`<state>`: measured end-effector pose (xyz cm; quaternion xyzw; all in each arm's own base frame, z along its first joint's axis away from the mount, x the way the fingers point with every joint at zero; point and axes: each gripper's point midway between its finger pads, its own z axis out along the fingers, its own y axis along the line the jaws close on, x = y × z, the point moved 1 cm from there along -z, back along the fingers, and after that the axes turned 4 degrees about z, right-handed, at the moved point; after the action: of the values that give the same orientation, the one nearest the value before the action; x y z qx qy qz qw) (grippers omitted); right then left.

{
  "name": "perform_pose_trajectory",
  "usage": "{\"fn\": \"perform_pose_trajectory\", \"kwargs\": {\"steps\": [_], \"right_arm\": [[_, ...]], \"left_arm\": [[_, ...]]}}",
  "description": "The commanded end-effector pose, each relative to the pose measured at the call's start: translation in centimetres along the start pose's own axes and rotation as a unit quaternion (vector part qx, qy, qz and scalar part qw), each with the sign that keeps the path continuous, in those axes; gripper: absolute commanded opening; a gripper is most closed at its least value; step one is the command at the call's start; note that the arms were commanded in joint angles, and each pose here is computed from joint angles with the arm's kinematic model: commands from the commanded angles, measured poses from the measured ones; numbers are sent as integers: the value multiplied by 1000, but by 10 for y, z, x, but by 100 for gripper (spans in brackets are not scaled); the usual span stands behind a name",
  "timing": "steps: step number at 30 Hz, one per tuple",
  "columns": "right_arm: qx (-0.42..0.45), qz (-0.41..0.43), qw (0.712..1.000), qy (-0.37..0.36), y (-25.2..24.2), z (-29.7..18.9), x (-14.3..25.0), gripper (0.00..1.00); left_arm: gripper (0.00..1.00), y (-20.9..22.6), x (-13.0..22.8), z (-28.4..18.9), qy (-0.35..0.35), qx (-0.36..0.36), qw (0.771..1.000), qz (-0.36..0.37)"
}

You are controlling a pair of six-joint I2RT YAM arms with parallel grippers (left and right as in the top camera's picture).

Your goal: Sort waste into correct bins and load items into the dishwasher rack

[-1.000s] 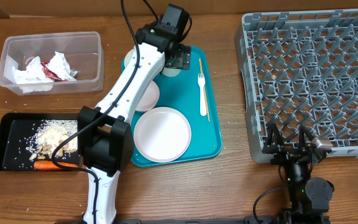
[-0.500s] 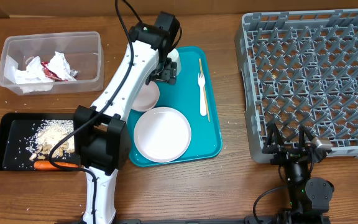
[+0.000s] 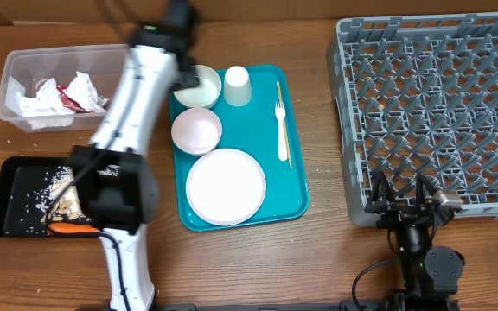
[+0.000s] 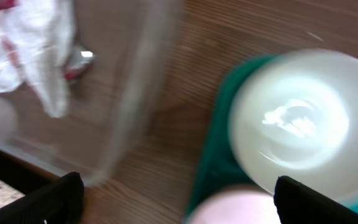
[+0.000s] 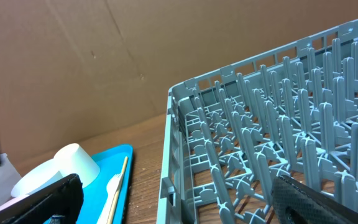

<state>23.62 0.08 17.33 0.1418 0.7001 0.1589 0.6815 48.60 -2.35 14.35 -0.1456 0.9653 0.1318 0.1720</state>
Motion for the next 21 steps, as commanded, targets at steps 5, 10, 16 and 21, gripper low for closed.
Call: {"fn": "perform_pose_trajectory", "kwargs": {"steps": [5, 10, 16, 21], "right_arm": [[8, -2, 1000, -4, -4, 0, 1, 100], [8, -2, 1000, -4, -4, 0, 1, 100], [8, -2, 1000, -4, -4, 0, 1, 100], [8, -2, 1000, -4, -4, 0, 1, 100]], "left_arm": [[100, 72, -20, 17, 20, 0, 993, -115], [100, 84, -21, 24, 37, 31, 989, -142], [100, 89, -21, 25, 39, 31, 988, -147], [100, 88, -21, 25, 39, 31, 988, -147]]}}
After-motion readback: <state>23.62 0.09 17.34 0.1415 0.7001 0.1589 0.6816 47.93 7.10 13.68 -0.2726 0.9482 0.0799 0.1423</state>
